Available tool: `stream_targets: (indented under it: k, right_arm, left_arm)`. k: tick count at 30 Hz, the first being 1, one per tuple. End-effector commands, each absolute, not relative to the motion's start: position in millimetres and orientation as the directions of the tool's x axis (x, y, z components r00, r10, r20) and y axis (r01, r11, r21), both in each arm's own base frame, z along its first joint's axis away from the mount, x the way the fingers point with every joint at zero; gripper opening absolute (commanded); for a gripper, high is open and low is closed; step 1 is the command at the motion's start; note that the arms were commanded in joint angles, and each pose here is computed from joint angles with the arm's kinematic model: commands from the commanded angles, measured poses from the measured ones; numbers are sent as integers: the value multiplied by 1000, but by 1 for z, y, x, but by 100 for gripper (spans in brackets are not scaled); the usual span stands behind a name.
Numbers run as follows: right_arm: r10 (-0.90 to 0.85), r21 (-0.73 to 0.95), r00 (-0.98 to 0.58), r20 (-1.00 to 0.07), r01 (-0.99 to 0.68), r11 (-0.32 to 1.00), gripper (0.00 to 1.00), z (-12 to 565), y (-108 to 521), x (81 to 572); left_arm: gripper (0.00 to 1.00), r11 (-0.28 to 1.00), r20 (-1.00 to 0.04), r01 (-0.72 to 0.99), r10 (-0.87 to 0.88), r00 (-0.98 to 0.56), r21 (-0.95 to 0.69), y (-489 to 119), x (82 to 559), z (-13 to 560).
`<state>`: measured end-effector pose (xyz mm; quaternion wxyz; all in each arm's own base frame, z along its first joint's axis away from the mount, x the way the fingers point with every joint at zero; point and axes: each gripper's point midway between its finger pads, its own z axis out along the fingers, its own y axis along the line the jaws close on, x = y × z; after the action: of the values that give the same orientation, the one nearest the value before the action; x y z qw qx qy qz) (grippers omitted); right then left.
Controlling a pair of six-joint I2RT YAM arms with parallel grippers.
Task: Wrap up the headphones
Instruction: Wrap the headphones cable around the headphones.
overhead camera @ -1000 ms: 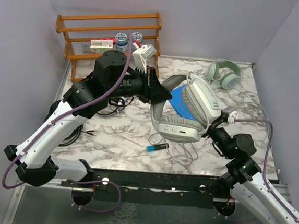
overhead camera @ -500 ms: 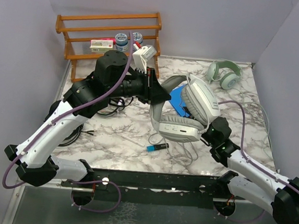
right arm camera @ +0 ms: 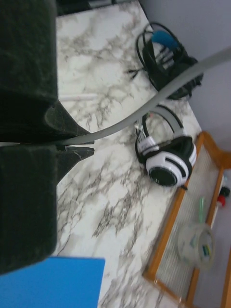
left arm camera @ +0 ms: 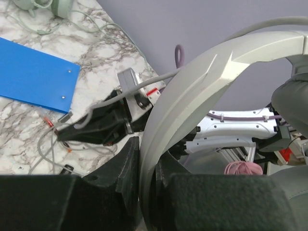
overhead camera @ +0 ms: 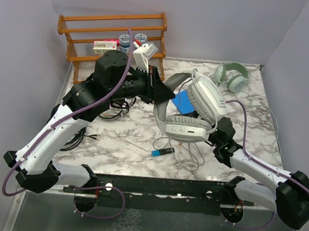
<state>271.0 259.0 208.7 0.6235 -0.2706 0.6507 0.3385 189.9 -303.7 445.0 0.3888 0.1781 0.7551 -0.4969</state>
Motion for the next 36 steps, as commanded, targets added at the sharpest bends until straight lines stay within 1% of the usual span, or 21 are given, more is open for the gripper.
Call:
stream_targets:
  k: [1, 3, 5, 8, 12, 15, 19, 21, 22, 24, 26, 29, 33, 36]
  right_arm:
    - [81, 108, -86, -993, -937, 331, 1, 220, 289, 217]
    - [84, 134, -115, -990, -952, 276, 1, 219, 289, 201]
    - [96, 159, -140, -985, -960, 231, 1, 219, 287, 183]
    - [104, 190, -173, -979, -964, 185, 1, 220, 281, 160]
    - [69, 231, -225, -972, -969, 86, 1, 222, 278, 130]
    - [11, 278, -278, -961, -961, -5, 1, 226, 281, 113]
    - [7, 311, -313, -950, -947, -81, 4, 244, 285, 102]
    - [-1, 331, -332, -943, -941, -73, 5, 249, 289, 107]
    - [-8, 347, -347, -938, -937, -48, 5, 249, 291, 113]
    - [-17, 369, -369, -929, -929, -7, 4, 247, 296, 124]
    - [-15, 385, -385, -923, -923, 0, 5, 246, 302, 130]
    - [-4, 426, -426, -905, -904, -19, 6, 243, 312, 135]
    - [-71, 475, -471, -879, -878, -60, 6, 231, 335, 130]
    - [-108, 477, -466, -878, -873, -106, 6, 232, 351, 114]
  left_arm:
    - [0, 473, -761, 608, -267, -591, -638, -294, 230, 466]
    - [0, 504, -752, 571, -308, -583, -648, -281, 255, 465]
    - [0, 569, -758, 517, -356, -546, -639, -260, 284, 460]
    - [0, 681, -768, 389, -430, -474, -621, -223, 328, 448]
    - [0, 768, -784, 241, -485, -387, -594, -191, 366, 433]
    - [0, 768, -774, 180, -542, -328, -615, -179, 381, 427]
    - [0, 737, -734, 105, -629, -255, -668, -166, 390, 415]
    - [0, 717, -714, 89, -659, -239, -692, -164, 391, 405]
    - [0, 707, -706, 99, -666, -242, -700, -166, 390, 403]
    - [0, 682, -683, 112, -679, -268, -723, -172, 388, 399]
    - [0, 665, -659, 94, -694, -292, -741, -175, 389, 393]
    - [0, 631, -613, 44, -731, -300, -774, -175, 393, 388]
    - [0, 591, -563, -28, -782, -268, -806, -167, 397, 380]
    - [0, 587, -561, -70, -798, -220, -807, -156, 398, 374]
